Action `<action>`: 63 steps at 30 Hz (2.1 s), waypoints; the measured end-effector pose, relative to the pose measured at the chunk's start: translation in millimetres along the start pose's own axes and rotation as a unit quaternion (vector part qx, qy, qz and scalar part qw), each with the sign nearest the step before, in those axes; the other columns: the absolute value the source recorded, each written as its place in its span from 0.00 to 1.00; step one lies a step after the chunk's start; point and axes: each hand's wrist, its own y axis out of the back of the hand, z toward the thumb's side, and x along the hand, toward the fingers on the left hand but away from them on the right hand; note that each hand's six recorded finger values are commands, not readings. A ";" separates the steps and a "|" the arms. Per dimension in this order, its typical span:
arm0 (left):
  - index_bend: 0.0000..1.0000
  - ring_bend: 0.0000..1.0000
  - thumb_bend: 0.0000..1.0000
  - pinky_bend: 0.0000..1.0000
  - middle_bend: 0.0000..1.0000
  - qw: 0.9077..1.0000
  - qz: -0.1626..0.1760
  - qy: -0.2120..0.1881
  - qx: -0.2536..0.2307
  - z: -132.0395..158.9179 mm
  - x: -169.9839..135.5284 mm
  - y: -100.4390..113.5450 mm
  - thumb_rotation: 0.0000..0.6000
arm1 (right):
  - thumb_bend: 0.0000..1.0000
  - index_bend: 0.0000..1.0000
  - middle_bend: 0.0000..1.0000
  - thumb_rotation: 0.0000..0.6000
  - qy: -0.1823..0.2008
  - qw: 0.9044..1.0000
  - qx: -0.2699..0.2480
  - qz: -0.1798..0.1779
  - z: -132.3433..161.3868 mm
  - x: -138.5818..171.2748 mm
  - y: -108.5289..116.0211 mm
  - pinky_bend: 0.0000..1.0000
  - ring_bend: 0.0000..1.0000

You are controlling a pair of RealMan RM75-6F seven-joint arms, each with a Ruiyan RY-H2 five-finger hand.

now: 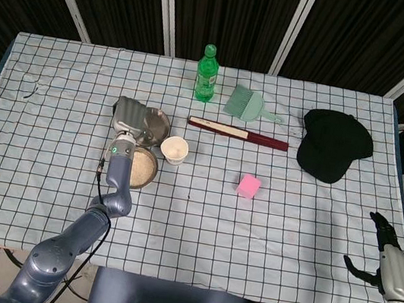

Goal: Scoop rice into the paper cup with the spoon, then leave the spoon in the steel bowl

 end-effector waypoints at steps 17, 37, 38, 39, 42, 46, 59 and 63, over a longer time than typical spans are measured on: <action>0.56 1.00 0.13 1.00 1.00 1.000 0.002 -0.005 -0.013 2.3 1.1 3.3 1.00 | 0.22 0.00 0.00 1.00 0.000 1.000 0.000 -0.001 0.1 0.5 0.0 0.20 0.00; 0.46 0.89 0.12 0.87 0.90 0.997 0.032 0.016 -0.066 -10.8 3.2 17.3 1.00 | 0.22 0.00 0.00 1.00 0.002 1.000 0.003 0.000 -0.1 1.0 -0.1 0.20 0.00; 0.44 0.84 0.12 0.81 0.84 0.997 0.037 0.017 -0.073 -12.3 2.9 18.1 1.00 | 0.22 0.00 0.00 1.00 0.002 1.000 0.004 -0.001 -0.1 1.1 0.0 0.20 0.00; 0.38 0.75 0.12 0.73 0.74 0.996 0.043 0.019 -0.082 -14.4 2.3 19.0 1.00 | 0.22 0.00 0.00 1.00 0.003 1.000 0.005 -0.001 -0.1 1.1 0.1 0.20 0.00; 0.23 0.49 0.12 0.48 0.48 0.992 0.059 0.024 -0.105 -21.2 -0.1 19.8 1.00 | 0.22 0.00 0.00 1.00 0.005 1.000 0.010 -0.001 0.0 1.3 -0.2 0.20 0.00; 0.10 0.22 0.10 0.22 0.23 0.988 0.083 0.022 -0.130 -29.3 -7.1 20.2 1.00 | 0.22 0.00 0.00 1.00 0.008 1.000 0.018 -0.004 0.5 1.6 -0.3 0.20 0.00; 0.00 0.00 0.05 0.00 0.00 0.957 0.144 -0.082 -0.240 -79.4 -100.0 22.4 1.00 | 0.22 0.00 0.00 1.00 0.022 0.998 0.049 -0.025 1.6 2.3 3.3 0.20 0.00; 0.00 0.00 0.05 0.00 0.00 0.956 0.147 -0.070 -0.246 -141.1 -146.6 -8.7 1.00 | 0.22 0.00 0.00 1.00 0.025 0.998 0.055 -0.029 1.8 2.6 3.4 0.20 0.00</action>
